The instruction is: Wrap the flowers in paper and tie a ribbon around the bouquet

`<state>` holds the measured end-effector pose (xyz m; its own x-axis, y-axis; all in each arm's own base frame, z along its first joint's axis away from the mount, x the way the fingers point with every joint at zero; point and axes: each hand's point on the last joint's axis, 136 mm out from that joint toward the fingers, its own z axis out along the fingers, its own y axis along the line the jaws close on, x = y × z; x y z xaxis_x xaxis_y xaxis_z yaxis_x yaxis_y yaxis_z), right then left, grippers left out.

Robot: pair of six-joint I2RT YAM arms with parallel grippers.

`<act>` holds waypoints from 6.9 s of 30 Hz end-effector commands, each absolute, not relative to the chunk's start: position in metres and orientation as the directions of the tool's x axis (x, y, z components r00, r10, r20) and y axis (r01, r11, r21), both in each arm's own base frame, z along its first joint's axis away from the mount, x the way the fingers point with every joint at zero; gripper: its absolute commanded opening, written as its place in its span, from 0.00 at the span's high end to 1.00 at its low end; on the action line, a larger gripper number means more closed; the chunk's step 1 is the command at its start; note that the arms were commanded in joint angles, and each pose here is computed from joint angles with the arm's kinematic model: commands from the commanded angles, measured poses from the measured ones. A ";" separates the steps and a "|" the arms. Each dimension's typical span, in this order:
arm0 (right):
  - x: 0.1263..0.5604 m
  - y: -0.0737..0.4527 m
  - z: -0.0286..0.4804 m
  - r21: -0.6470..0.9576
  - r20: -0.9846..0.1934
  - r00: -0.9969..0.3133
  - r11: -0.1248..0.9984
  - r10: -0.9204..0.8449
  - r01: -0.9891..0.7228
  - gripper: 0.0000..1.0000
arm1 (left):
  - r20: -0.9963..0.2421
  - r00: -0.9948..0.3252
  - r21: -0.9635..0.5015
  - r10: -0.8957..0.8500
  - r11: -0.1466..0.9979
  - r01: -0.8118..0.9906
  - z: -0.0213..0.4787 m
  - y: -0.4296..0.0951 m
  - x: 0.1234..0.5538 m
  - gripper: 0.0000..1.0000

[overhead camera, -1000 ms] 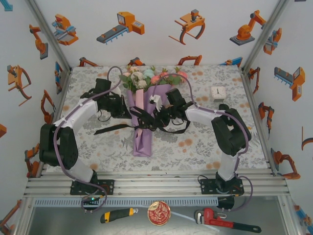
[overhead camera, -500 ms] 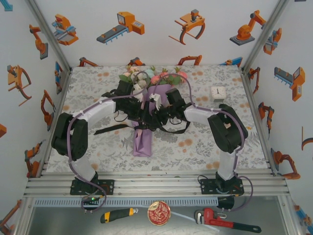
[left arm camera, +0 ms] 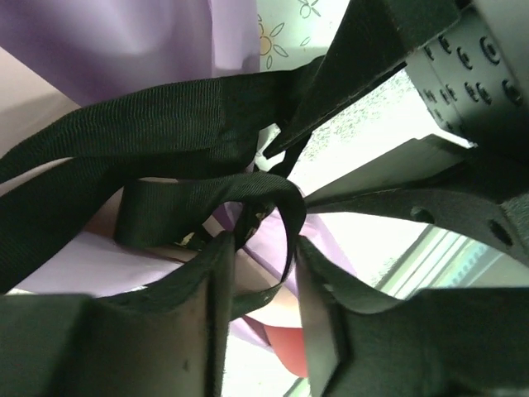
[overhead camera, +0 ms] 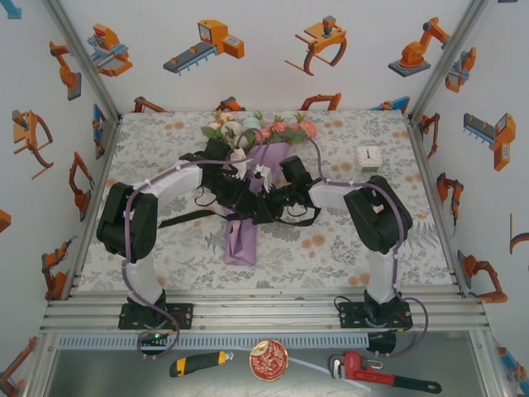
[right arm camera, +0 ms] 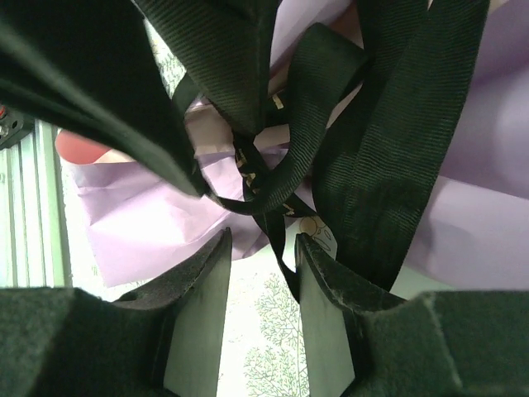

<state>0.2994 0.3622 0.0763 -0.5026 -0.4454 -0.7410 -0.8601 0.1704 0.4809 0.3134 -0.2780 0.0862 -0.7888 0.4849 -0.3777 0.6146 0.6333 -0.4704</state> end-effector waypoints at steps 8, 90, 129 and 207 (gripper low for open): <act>0.297 0.352 0.077 0.497 -0.721 -0.512 0.166 -0.467 -0.852 0.79 | -0.463 -0.769 -0.395 0.440 0.675 0.624 0.134 -0.257 0.320 1.00; 0.394 0.500 0.203 0.772 -0.474 -0.877 0.442 -0.077 -0.456 0.44 | -0.599 -0.792 -0.624 -0.115 0.687 0.372 0.207 -0.170 0.284 1.00; 0.317 0.393 0.139 0.279 -0.734 -0.472 0.417 -0.487 -0.865 0.43 | -0.597 -0.799 -0.537 -0.071 0.776 0.331 0.199 -0.160 0.302 1.00; 0.310 0.449 0.154 0.256 -0.740 -0.389 0.305 -0.549 -0.917 0.85 | -0.561 -0.822 -0.549 -0.093 0.785 0.286 0.188 -0.157 0.303 1.00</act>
<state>0.3074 0.4609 0.1451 -0.3887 -0.5373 -0.7484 -0.9192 0.2817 0.2751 0.3041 -0.1576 0.1792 -0.8358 -0.0755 -0.5439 0.2802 0.7932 -0.5407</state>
